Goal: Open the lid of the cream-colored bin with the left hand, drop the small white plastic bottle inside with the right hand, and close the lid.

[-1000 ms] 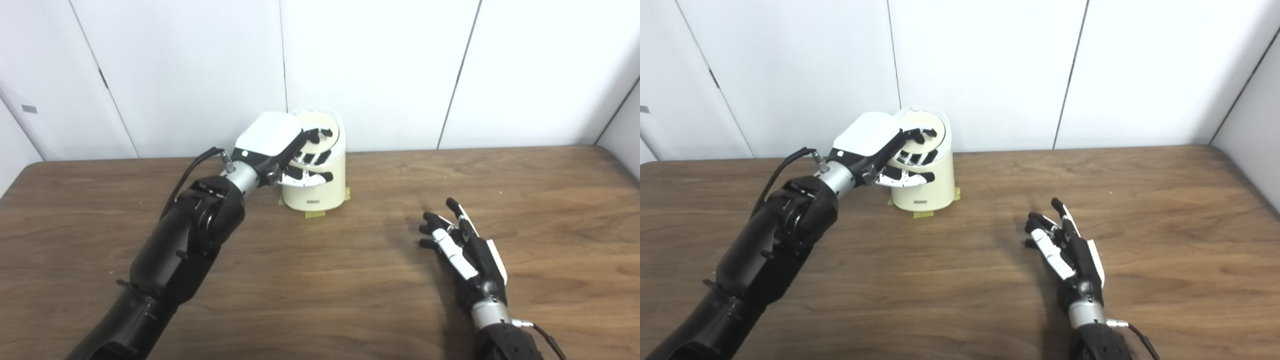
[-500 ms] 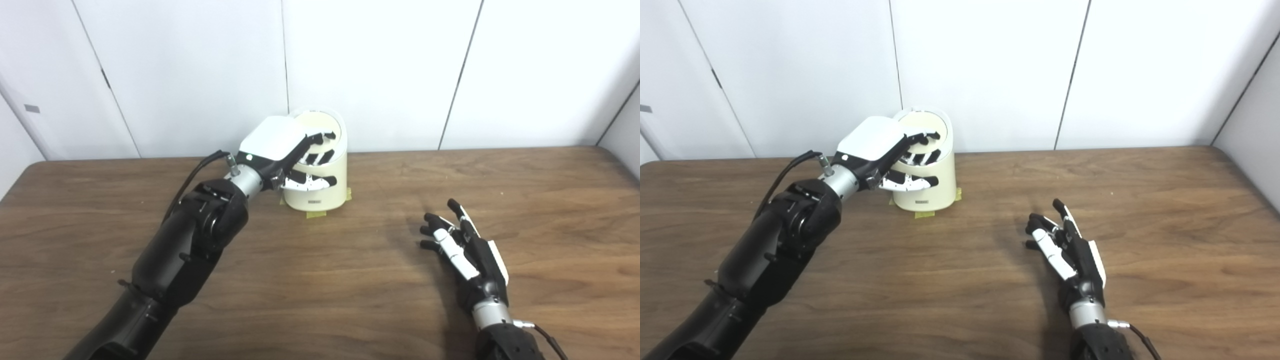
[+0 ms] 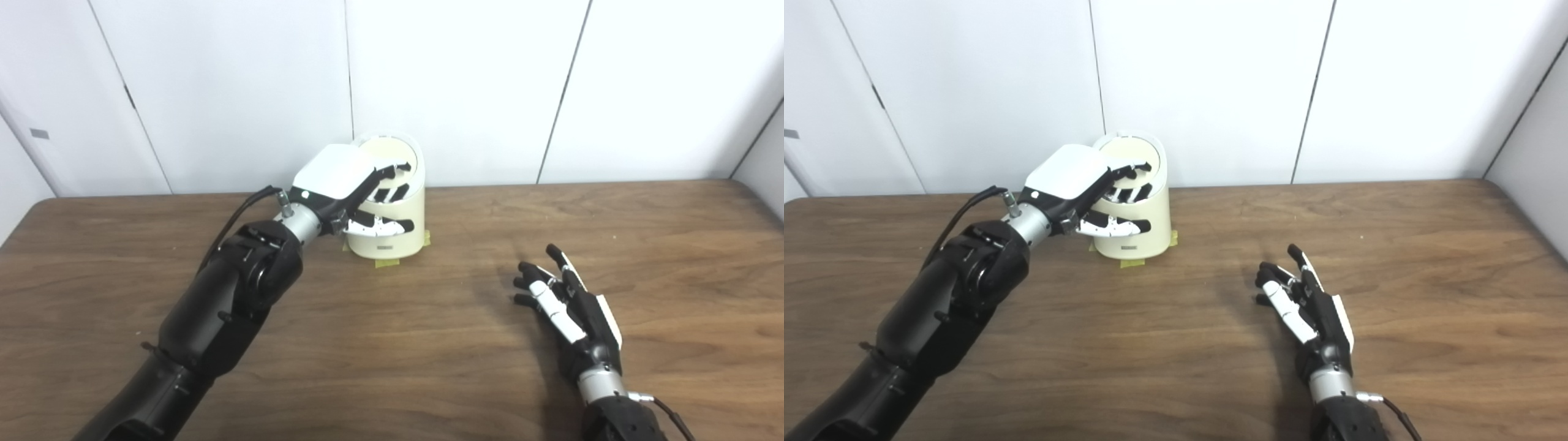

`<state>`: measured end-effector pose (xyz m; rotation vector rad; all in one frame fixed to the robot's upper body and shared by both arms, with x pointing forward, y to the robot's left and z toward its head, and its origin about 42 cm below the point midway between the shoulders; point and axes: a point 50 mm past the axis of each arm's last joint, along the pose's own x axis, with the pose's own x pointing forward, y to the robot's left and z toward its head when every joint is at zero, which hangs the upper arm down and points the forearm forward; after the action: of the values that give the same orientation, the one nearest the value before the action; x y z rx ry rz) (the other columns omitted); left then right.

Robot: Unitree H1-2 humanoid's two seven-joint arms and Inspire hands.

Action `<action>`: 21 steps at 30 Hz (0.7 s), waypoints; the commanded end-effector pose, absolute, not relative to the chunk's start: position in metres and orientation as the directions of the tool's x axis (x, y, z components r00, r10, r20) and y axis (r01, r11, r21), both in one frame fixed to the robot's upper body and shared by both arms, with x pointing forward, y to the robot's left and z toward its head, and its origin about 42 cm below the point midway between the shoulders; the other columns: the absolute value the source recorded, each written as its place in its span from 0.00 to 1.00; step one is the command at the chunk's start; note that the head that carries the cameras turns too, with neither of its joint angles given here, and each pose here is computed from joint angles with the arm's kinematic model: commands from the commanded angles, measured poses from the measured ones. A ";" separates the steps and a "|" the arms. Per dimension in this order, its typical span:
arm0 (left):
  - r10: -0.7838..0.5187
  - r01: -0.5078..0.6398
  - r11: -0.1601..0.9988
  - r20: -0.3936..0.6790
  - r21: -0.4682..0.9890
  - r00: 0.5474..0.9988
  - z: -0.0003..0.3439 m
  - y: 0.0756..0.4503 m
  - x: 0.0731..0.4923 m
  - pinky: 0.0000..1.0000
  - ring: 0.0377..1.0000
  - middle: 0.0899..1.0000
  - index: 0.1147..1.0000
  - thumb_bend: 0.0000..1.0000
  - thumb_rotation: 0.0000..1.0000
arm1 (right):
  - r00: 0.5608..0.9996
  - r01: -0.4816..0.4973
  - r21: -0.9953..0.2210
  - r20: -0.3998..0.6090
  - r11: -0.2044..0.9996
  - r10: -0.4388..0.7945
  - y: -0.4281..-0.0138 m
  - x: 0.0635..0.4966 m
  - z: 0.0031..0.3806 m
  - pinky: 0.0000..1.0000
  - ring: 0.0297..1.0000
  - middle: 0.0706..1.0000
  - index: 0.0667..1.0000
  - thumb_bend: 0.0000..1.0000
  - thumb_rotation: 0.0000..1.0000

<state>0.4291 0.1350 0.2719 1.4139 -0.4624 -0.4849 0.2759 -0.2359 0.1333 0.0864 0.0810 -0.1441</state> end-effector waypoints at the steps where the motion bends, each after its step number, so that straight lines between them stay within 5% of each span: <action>1: -0.583 0.116 0.070 -0.054 0.991 0.811 0.260 0.137 0.424 0.80 0.76 0.74 0.87 0.58 0.46 | 0.989 0.144 0.083 -0.026 0.986 -0.143 -0.236 0.281 0.147 0.67 0.72 0.75 0.93 0.51 0.45; 9: -0.548 -0.040 0.239 0.169 0.970 0.819 0.288 0.143 0.418 0.69 0.75 0.73 0.83 0.57 0.40 | 0.988 0.151 0.084 -0.027 0.985 -0.149 -0.236 0.281 0.148 0.66 0.71 0.75 0.93 0.53 0.47; 21: -0.282 -0.190 0.596 0.426 0.780 0.860 0.314 0.176 0.394 0.76 0.86 0.84 0.89 0.46 0.54 | 0.988 0.154 0.083 -0.020 0.985 -0.153 -0.236 0.282 0.149 0.65 0.71 0.74 0.93 0.53 0.47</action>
<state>0.3977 0.1756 0.2969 0.9841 -0.4863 -0.1090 0.2757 -0.2366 0.1340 0.0831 0.0803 -0.1564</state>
